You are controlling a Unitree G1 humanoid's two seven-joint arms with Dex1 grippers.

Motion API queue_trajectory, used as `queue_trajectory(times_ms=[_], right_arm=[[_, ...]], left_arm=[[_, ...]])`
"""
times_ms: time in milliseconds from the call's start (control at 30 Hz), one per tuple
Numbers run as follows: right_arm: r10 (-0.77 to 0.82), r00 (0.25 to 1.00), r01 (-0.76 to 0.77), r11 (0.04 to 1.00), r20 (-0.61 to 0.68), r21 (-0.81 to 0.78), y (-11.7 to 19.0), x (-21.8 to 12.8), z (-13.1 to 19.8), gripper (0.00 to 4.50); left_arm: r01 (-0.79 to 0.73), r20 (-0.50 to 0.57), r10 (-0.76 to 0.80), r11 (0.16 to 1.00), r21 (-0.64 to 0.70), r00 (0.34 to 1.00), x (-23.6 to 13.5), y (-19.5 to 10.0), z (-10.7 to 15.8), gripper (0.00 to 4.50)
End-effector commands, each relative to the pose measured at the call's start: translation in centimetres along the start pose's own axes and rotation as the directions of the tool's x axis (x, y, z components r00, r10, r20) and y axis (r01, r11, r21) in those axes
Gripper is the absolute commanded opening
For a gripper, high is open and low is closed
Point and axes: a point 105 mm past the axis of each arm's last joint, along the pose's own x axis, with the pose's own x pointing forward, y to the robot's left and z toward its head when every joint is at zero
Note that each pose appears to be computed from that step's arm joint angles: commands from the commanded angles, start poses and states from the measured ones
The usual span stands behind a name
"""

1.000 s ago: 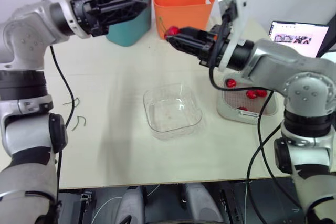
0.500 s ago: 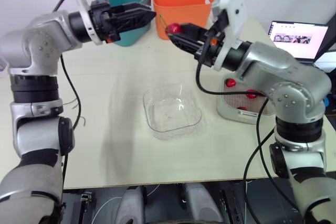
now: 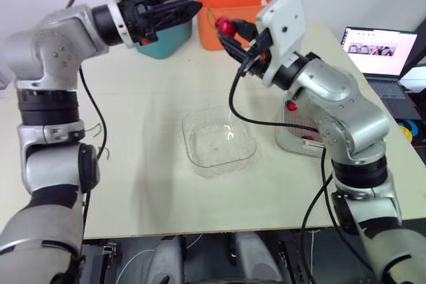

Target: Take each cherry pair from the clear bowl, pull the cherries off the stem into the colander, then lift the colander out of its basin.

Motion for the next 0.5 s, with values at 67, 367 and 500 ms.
queue_trajectory(times_ms=[67,367,500], right_arm=[[-0.006,0.998,0.008,0.999,0.062,-0.040,0.0,-0.1,1.5,1.08],[-0.014,0.998,0.019,0.997,0.063,-0.075,0.0,-0.2,1.4,1.08],[-0.013,0.998,0.019,0.996,0.064,-0.087,0.0,-0.2,1.4,1.08]], left_arm=[[0.028,0.026,-0.028,0.999,0.018,0.999,0.9,-0.9,0.9,2.45],[-0.012,0.053,0.014,0.999,-0.036,0.998,1.4,-0.4,1.2,4.48],[-0.015,0.050,0.018,0.998,-0.062,0.999,1.8,-0.4,1.1,4.48]])
